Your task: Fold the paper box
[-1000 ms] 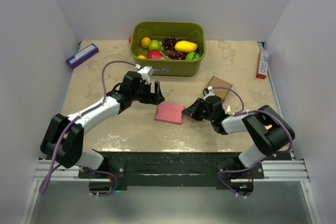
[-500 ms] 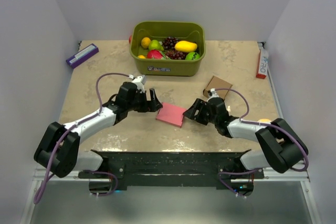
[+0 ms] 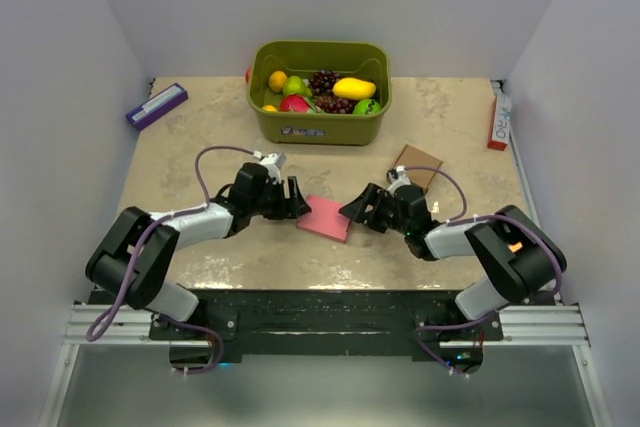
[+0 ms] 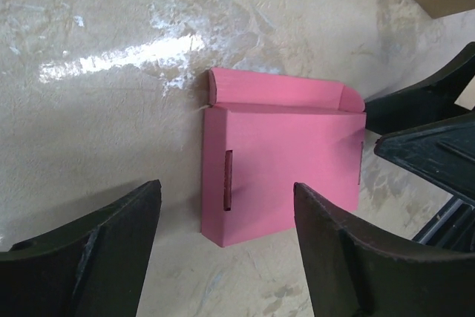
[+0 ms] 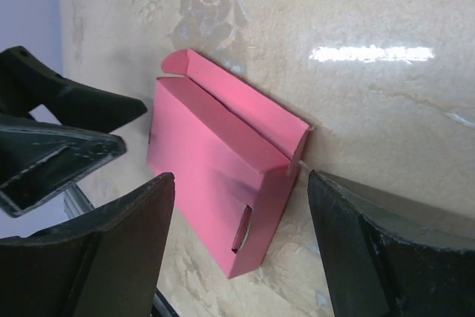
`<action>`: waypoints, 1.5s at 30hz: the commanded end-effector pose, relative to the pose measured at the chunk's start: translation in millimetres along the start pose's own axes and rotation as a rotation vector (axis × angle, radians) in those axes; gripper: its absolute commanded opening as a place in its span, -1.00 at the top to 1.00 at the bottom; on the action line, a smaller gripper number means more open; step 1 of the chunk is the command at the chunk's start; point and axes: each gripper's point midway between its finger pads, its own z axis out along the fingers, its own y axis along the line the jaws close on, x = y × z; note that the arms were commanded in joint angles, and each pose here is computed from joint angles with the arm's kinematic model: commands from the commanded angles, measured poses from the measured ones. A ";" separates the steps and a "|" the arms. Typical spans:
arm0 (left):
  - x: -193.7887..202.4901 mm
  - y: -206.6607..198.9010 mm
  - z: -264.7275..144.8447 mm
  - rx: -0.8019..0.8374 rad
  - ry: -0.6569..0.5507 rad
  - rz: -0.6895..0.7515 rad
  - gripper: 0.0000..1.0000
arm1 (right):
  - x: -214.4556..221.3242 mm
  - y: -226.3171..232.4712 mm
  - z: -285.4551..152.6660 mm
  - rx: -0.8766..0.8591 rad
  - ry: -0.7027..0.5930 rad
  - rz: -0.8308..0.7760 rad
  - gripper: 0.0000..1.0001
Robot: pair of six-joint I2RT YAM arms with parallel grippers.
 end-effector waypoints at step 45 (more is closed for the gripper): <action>1.4 -37.9 -61.0 0.158 -0.236 -0.020 -0.67 | 61.4 -42.1 -3.9 0.004 0.166 0.032 -0.43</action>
